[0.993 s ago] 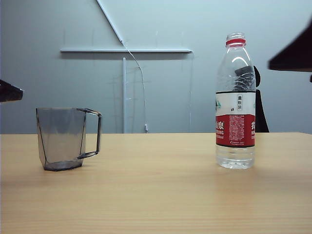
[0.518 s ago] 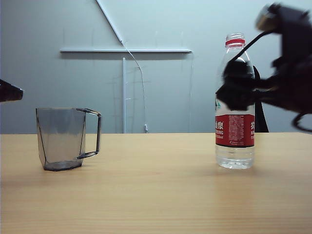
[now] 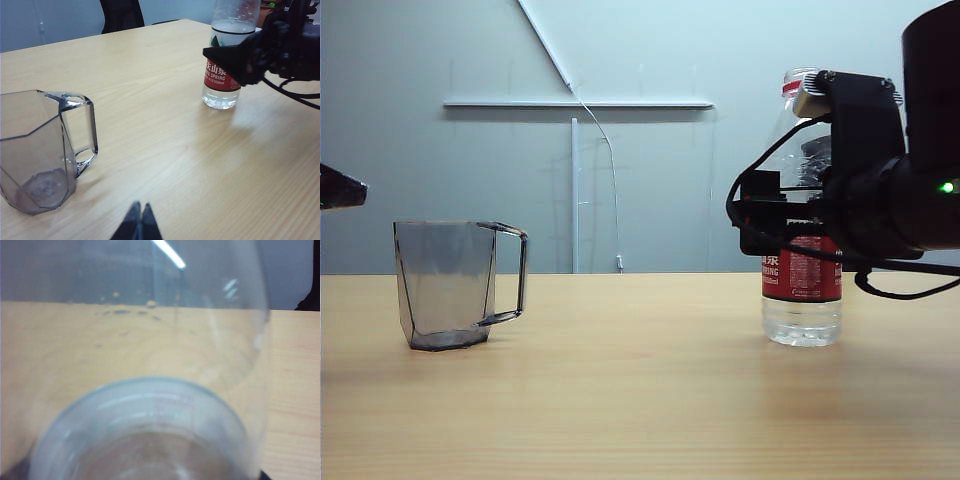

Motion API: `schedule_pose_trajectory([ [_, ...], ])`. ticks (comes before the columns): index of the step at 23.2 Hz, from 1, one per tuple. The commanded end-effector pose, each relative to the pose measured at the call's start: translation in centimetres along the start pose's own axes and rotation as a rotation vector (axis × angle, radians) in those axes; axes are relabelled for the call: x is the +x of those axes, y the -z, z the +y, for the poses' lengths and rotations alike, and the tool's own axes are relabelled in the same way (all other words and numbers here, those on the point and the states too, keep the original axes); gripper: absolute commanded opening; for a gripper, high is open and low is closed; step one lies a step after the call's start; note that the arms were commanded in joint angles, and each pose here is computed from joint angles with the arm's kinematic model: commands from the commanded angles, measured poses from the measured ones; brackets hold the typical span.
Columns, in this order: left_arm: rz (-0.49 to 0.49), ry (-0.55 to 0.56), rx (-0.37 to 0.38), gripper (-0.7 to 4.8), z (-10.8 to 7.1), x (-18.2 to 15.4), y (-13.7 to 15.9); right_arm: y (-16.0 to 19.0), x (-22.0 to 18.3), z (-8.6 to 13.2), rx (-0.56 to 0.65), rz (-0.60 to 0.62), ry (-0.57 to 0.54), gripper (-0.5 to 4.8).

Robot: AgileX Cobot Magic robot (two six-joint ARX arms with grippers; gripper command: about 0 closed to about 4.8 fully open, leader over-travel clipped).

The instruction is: Pick up the mineral water bottle on the table and pour water into the mug until it's half full.

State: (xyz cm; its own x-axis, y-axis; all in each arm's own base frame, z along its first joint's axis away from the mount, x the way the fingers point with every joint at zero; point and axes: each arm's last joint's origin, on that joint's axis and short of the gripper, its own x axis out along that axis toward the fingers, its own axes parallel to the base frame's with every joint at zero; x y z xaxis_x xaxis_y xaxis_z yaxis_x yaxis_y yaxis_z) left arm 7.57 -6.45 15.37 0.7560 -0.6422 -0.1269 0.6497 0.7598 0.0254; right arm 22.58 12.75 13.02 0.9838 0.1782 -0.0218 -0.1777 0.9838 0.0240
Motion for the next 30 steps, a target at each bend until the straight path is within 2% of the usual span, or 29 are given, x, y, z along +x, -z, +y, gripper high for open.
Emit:
schedule_pose_trajectory([
  [1, -0.015, 0.003, -0.003, -0.02, 0.0, 0.0, -0.2, -0.5, 0.3, 0.1, 0.014, -0.033, 0.003, 4.79],
  [2, -0.015, 0.003, -0.003, -0.02, 0.0, 0.0, -0.2, -0.6, 0.4, 0.1, 0.015, -0.035, 0.003, 4.79],
  [7, -0.016, 0.003, -0.003, -0.02, 0.0, 0.0, -0.2, -0.5, 0.3, 0.1, 0.011, -0.025, 0.003, 3.62],
  [11, -0.015, 0.003, -0.003, -0.02, 0.0, 0.0, -0.2, -0.4, 0.3, 0.1, 0.010, -0.024, 0.003, 3.57],
  [13, -0.015, 0.003, -0.003, -0.02, 0.0, 0.0, -0.2, -0.4, 0.3, 0.1, 0.011, -0.023, 0.003, 3.31],
  [16, -0.015, 0.002, -0.003, -0.02, 0.0, 0.0, -0.2, -0.4, 0.3, 0.1, 0.010, -0.023, 0.003, 3.22],
  [17, -0.015, 0.002, -0.003, -0.02, 0.0, 0.0, -0.2, -0.4, 0.3, 0.1, 0.011, -0.023, 0.003, 3.01],
  [21, -0.016, 0.002, -0.003, -0.02, 0.0, 0.0, -0.2, -0.6, 0.3, 0.2, 0.015, -0.037, -0.024, 3.01],
  [26, -0.016, 0.000, -0.004, -0.02, 0.0, 0.0, -0.2, -1.7, 1.1, 1.5, 0.015, -0.053, -0.176, 3.01],
  [30, -0.017, -0.003, -0.004, -0.02, 0.0, 0.0, -0.2, -4.4, 4.3, 5.2, -0.129, 0.040, -0.318, 3.01],
])
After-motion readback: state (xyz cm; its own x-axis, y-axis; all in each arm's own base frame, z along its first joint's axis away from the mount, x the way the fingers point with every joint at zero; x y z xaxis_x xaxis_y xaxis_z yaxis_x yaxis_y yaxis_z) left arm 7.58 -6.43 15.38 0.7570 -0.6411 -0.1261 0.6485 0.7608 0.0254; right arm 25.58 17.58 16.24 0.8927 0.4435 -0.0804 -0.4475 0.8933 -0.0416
